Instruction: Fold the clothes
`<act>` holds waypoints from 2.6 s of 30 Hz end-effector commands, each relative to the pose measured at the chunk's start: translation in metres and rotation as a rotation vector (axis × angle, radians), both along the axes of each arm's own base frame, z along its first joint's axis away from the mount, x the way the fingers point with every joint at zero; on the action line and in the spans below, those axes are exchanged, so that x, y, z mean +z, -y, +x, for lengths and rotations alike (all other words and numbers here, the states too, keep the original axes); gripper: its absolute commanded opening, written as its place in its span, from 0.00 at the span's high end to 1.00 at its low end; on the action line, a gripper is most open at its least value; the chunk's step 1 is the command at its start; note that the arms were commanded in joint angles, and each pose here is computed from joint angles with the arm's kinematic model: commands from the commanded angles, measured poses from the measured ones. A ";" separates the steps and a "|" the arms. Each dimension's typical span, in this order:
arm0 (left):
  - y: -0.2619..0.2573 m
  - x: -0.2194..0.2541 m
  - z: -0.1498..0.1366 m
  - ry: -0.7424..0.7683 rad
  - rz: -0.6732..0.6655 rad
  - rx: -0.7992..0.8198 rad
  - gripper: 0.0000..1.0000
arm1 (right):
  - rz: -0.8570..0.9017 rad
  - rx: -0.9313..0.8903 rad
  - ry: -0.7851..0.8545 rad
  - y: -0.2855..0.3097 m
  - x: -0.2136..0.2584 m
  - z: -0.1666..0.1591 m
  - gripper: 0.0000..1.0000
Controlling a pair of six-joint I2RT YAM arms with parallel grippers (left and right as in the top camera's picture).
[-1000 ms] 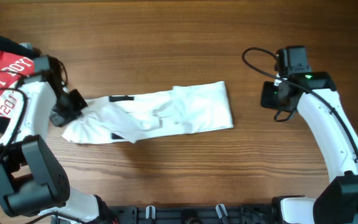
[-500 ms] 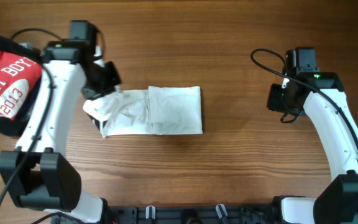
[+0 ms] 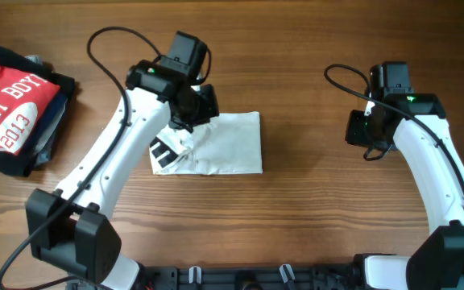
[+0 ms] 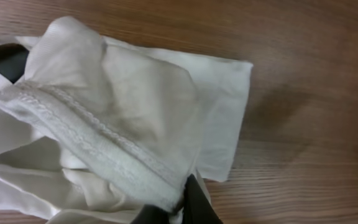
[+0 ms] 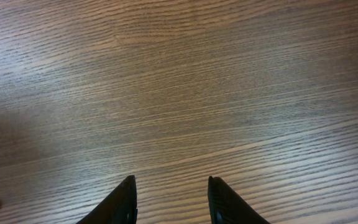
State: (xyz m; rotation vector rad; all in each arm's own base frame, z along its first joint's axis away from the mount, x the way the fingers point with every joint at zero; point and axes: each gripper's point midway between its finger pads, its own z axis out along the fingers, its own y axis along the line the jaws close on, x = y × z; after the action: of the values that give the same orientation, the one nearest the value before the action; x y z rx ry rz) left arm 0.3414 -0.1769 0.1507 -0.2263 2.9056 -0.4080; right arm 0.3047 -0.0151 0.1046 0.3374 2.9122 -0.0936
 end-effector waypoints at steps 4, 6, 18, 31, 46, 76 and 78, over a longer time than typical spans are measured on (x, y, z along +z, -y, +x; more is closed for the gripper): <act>0.038 -0.025 -0.006 -0.044 -0.001 -0.075 0.96 | 0.010 0.013 0.011 -0.002 0.004 0.002 0.62; 0.057 -0.031 -0.004 -0.022 -0.015 -0.112 0.96 | 0.010 0.014 0.011 -0.002 0.004 0.002 0.62; 0.097 -0.027 -0.011 0.056 -0.027 -0.203 0.64 | 0.014 0.015 0.009 -0.003 0.004 0.001 0.62; -0.094 -0.006 0.030 0.022 0.111 0.226 0.41 | 0.499 0.501 0.143 -0.139 0.030 0.011 0.62; -0.115 -0.131 -0.007 -0.206 0.127 0.263 0.39 | 0.669 0.699 0.056 -0.297 -0.048 0.009 0.57; -0.064 -0.194 -0.026 -0.238 0.158 0.102 0.32 | 0.217 0.194 -0.119 -0.153 -0.078 0.005 0.96; -0.064 -0.194 -0.030 -0.254 0.165 0.097 0.33 | 0.238 0.212 -0.115 -0.158 -0.079 0.006 0.96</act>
State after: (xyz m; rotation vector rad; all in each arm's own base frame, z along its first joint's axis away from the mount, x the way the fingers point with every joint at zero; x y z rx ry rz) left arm 0.3537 -0.1082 0.0022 -0.4631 2.9560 -0.2226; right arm 0.3077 0.1563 0.0356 0.0432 3.0636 0.4033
